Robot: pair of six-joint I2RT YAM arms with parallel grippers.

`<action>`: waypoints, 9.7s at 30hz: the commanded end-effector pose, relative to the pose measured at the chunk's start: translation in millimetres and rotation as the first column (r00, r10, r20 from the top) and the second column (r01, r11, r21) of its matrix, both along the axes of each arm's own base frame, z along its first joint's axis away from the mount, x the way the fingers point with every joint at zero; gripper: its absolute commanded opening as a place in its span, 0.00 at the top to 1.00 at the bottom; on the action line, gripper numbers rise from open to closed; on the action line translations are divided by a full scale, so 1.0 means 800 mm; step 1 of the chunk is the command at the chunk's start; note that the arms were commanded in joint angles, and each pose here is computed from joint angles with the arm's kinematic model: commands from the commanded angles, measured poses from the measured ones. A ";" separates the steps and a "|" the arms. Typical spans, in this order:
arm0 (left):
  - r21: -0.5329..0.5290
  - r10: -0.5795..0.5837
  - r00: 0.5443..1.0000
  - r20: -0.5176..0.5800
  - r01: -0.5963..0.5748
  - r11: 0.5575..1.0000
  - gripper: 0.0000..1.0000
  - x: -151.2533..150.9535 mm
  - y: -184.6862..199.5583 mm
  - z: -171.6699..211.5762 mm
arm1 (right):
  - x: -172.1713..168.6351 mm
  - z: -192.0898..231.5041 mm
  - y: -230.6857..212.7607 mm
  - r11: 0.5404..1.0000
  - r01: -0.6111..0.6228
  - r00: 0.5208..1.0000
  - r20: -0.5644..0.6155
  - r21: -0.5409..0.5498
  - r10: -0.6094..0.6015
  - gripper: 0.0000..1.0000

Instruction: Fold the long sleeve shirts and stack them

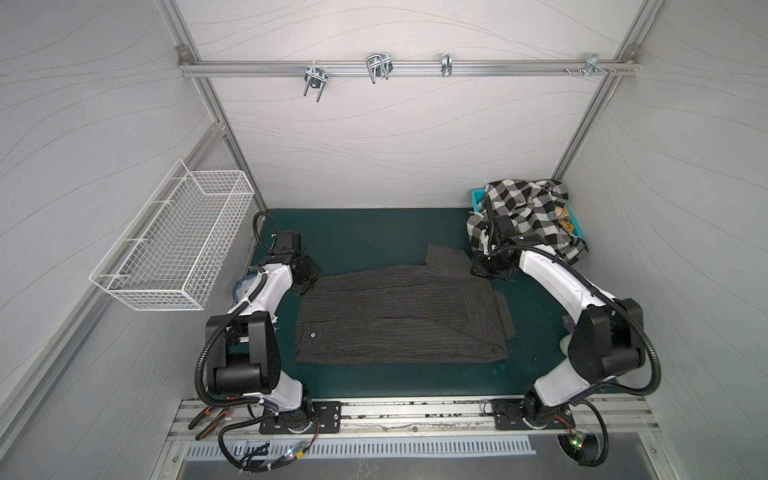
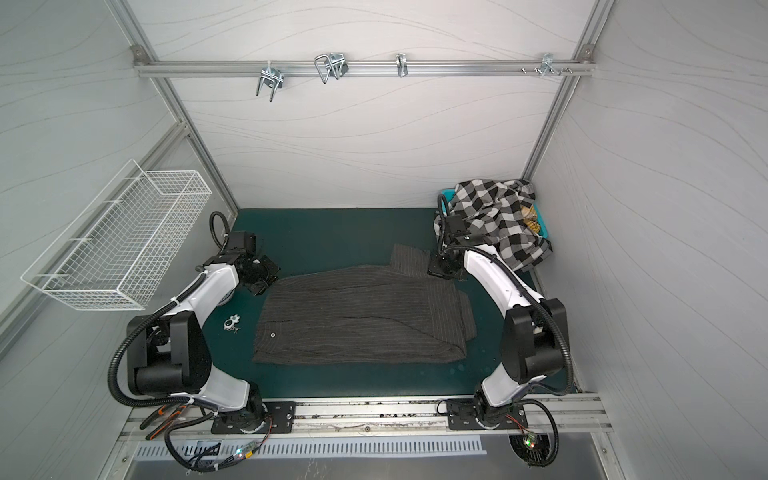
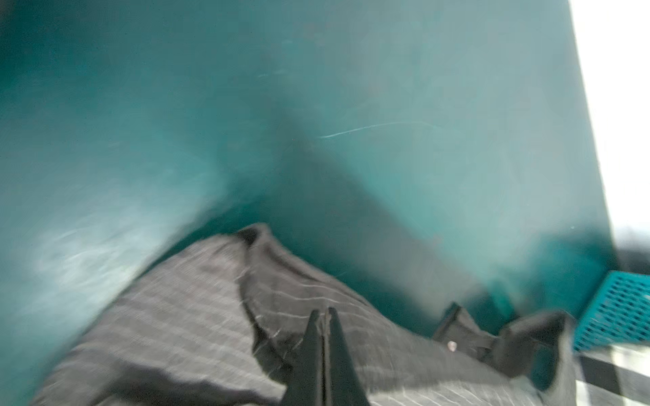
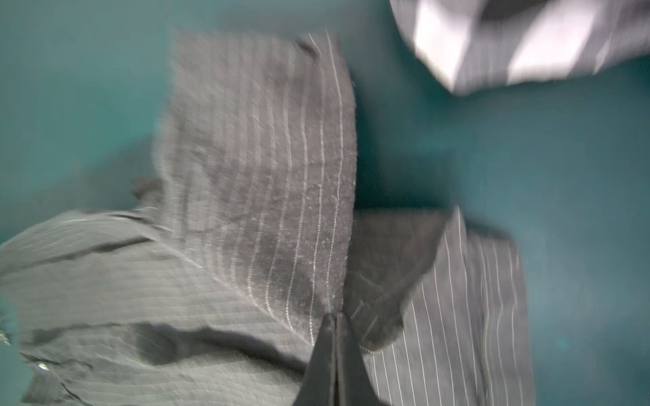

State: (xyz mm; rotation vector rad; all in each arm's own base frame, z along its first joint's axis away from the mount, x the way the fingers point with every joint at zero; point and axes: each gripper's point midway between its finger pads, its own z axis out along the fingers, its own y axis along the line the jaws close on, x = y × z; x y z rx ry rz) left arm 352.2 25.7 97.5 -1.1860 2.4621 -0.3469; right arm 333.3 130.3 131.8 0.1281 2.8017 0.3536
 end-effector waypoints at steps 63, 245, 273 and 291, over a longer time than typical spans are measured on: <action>-0.077 -0.018 0.969 -0.246 -0.001 0.997 1.00 -0.099 -0.015 -0.058 | 0.050 -0.125 0.287 0.750 -0.645 0.763 -0.157 -0.145 0.627 0.35; 0.064 -0.330 0.845 0.421 0.335 0.940 1.00 -0.157 -0.160 0.158 | -0.075 -0.121 -0.048 0.969 0.229 0.924 -0.293 -0.088 -0.245 0.80; 0.119 -0.219 0.921 0.322 0.191 0.974 1.00 -0.156 -0.105 0.131 | -0.084 -0.098 -0.054 0.976 0.211 0.927 -0.305 -0.058 -0.219 0.55; 0.149 -0.134 0.952 0.277 0.095 0.984 1.00 -0.187 -0.074 0.105 | -0.084 -0.140 -0.045 0.963 0.265 0.890 -0.373 -0.040 -0.261 0.73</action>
